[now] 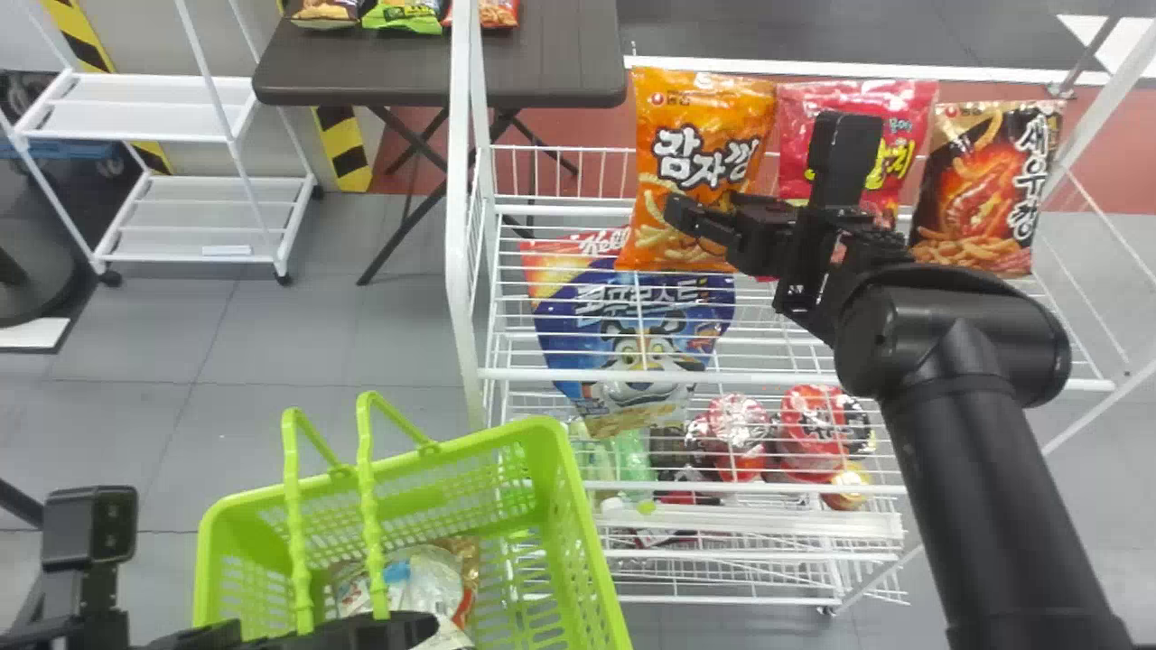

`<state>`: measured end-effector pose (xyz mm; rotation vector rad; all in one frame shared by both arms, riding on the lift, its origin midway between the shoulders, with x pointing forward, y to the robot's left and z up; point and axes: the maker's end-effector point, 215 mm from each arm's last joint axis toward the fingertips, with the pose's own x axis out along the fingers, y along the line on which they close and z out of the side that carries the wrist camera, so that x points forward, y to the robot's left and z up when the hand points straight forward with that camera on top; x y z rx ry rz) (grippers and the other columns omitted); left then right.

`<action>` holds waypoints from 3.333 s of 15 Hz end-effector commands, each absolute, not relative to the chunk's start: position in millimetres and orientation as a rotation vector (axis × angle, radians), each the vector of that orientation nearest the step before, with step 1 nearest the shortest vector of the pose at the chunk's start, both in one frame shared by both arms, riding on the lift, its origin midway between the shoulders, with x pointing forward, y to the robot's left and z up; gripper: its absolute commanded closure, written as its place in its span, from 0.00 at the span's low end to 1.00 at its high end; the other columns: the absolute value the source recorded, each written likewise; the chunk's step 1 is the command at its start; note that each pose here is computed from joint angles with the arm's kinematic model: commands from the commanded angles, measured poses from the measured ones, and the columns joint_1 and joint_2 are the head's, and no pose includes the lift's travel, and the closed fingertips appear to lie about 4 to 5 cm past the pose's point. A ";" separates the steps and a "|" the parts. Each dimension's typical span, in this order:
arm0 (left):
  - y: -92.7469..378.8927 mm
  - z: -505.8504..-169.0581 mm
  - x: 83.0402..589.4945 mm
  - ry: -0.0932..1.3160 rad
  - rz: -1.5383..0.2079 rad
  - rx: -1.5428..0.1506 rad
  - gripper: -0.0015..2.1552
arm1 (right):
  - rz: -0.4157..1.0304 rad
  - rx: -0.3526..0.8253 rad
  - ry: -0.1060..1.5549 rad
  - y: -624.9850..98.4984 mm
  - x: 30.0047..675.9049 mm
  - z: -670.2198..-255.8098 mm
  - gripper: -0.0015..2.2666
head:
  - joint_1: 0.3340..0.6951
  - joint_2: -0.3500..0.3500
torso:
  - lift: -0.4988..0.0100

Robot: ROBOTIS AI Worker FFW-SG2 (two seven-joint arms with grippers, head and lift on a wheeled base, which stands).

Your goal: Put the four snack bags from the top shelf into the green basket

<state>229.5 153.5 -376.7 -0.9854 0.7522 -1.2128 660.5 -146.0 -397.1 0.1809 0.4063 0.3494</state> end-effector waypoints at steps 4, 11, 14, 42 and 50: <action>155.3 -376.1 225.5 0.753 -1.215 -0.993 1.00 | 0.346 0.186 0.418 -145.1 648.9 -405.0 1.00 | 1.00 0.52 | 0.98; 164.1 -375.4 223.6 0.741 -1.197 -0.996 1.00 | 0.346 0.187 0.377 -150.8 636.3 -386.5 1.00 | 1.00 0.52 | 0.98; 165.5 -375.3 223.3 0.738 -1.197 -0.993 1.00 | 0.355 0.192 0.349 -150.6 608.6 -366.5 1.00 | 1.00 0.52 | 0.98; 155.0 -369.9 239.3 0.733 -1.229 -0.978 1.00 | 0.809 0.320 0.828 40.7 305.9 -443.8 0.00 | 1.00 1.00 | 0.98; 153.9 -370.6 237.7 0.737 -1.231 -0.981 1.00 | 0.241 0.213 0.338 -228.9 505.8 -328.9 0.01 | 1.00 0.59 | 0.98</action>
